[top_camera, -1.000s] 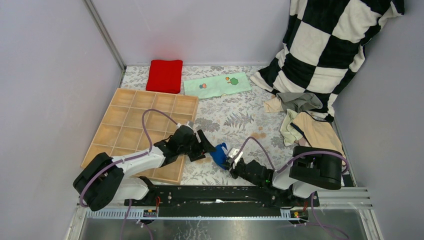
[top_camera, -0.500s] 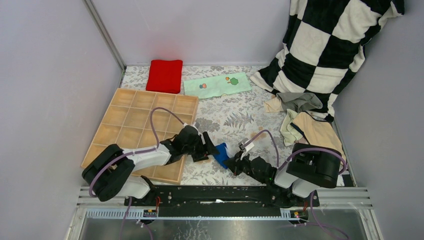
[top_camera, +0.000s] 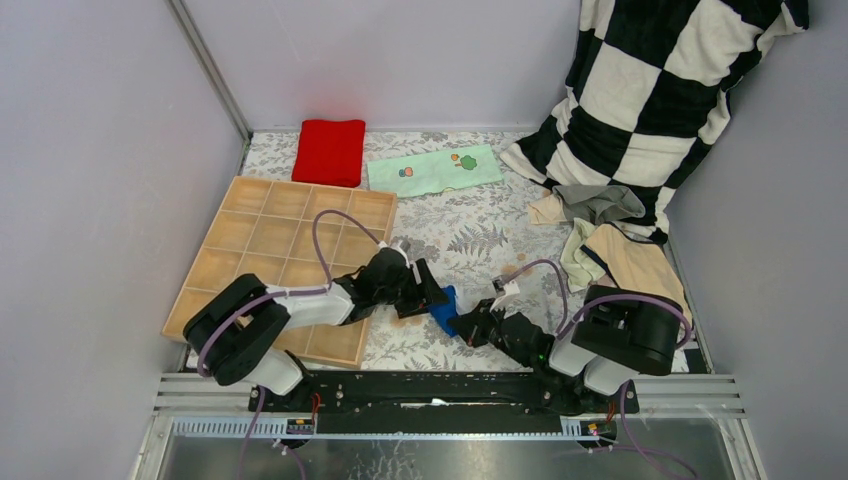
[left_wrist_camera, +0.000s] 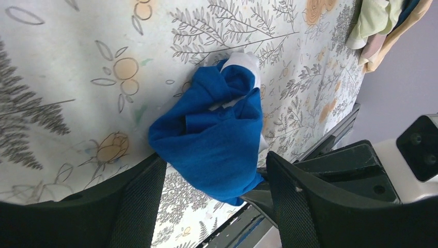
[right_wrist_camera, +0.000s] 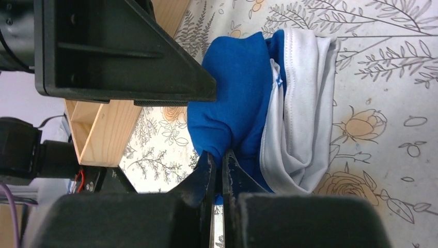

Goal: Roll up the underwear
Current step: Roll the underwear to the center of the board.

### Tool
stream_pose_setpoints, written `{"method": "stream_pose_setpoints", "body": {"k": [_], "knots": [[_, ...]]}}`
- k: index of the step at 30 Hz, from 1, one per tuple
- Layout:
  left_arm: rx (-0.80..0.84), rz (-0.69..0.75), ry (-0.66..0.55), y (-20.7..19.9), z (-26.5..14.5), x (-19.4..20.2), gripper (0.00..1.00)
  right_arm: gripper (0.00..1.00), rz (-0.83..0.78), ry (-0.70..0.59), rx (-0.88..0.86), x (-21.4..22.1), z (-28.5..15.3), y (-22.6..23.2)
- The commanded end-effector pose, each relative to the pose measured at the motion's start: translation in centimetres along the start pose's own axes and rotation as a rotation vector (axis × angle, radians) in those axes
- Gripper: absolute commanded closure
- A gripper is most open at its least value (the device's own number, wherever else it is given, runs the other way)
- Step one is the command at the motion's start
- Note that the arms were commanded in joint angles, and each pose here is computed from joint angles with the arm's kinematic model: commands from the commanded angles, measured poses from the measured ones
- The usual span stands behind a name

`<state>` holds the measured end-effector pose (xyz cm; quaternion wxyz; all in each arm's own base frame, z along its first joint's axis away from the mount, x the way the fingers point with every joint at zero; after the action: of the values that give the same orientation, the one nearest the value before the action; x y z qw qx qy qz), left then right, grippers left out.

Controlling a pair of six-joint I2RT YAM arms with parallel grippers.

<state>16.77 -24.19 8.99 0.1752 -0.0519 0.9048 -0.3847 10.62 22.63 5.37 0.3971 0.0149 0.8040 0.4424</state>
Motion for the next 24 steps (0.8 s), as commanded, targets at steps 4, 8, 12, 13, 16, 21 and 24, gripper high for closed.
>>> {"method": "stream_pose_setpoints", "body": {"k": [4, 8, 12, 13, 16, 21, 24], "knots": [[0.006, 0.027, -0.015, -0.4, 1.7, -0.3, 0.26, 1.00, 0.093, 0.038, 0.223, 0.9, -0.9, -2.9], [-0.004, 0.028, -0.008, -0.1, 2.2, 0.0, 0.27, 1.00, 0.117, 0.033, 0.253, 0.7, -1.1, -3.0], [-0.005, 0.038, -0.006, 0.0, 2.7, 0.2, 0.36, 1.00, 0.097, 0.040, 0.264, 0.7, -1.4, -3.1], [-0.010, 0.041, -0.002, 0.1, 2.8, 0.3, 0.39, 1.00, 0.093, 0.042, 0.267, 0.7, -1.4, -3.2], [-0.030, 0.059, 0.002, 0.4, 3.2, 0.3, 0.41, 1.00, 0.100, 0.044, 0.274, 0.7, -1.7, -3.3], [-0.034, 0.062, 0.014, 0.4, 3.6, 0.7, 0.31, 0.99, 0.182, 0.026, 0.271, 0.6, -1.9, -3.1], [-0.036, 0.066, 0.018, 0.3, 3.8, 1.1, 0.30, 0.99, 0.247, -0.007, 0.254, 0.3, -2.0, -2.9]]}}
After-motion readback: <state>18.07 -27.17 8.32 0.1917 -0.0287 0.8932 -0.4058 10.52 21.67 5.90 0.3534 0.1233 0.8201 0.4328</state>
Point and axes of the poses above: each gripper's point midway between its finger pads, its own z axis out along the fingers, its own y axis along the line the jaws close on, x = y × z, the point moved 8 cm from there along -z, back along the fingers, and after that the axes turned 6 degrees about z, right-handed, at the moved point
